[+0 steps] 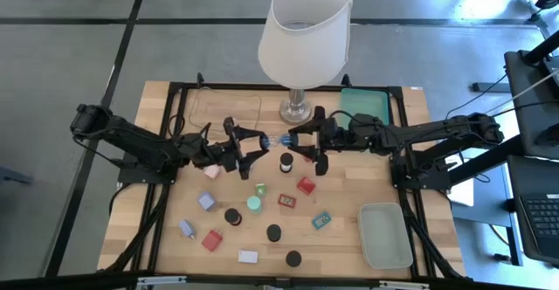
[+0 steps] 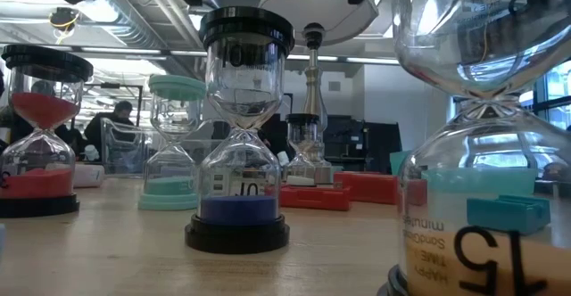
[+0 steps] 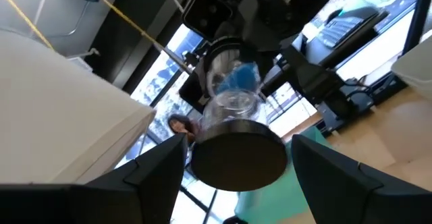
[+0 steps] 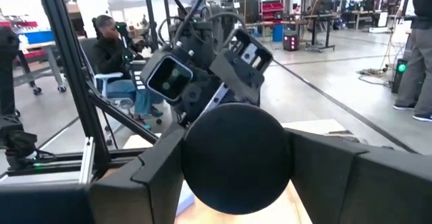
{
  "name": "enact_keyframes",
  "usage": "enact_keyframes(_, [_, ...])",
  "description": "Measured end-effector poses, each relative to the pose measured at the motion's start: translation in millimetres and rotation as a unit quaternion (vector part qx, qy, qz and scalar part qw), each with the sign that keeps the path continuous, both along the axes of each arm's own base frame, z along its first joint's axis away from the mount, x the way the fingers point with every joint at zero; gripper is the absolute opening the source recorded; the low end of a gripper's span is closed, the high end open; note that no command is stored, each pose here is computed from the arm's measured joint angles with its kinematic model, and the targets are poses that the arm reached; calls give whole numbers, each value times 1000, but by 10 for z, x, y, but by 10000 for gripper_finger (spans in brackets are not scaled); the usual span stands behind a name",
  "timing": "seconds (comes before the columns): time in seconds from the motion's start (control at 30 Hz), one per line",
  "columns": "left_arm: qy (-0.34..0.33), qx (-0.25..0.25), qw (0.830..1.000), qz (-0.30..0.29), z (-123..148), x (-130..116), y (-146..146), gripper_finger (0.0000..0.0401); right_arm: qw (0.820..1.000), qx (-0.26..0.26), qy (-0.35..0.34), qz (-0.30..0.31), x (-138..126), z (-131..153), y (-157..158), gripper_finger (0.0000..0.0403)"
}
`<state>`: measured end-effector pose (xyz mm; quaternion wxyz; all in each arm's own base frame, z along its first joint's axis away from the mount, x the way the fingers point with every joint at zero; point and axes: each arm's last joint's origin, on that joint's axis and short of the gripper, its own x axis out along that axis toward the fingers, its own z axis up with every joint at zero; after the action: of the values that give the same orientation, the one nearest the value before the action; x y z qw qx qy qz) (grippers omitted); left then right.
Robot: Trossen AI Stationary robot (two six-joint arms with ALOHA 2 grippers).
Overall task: Pick & Place Office items
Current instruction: Put the blue hourglass into the transparent bin
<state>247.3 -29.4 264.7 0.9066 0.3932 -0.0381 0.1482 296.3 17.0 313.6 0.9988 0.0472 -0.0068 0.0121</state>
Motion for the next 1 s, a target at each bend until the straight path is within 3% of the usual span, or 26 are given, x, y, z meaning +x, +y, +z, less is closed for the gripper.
enact_keyframes(0.5, [-19, -3, 1000, 1, 34, -4, 23, 212, 1000, -2, -10, 1, -1, 20, 0, 223])
enact_keyframes(1.0, [-23, -7, 1000, -10, 41, -5, 17, 211, 1000, -2, -10, 1, -3, 21, 1, 232])
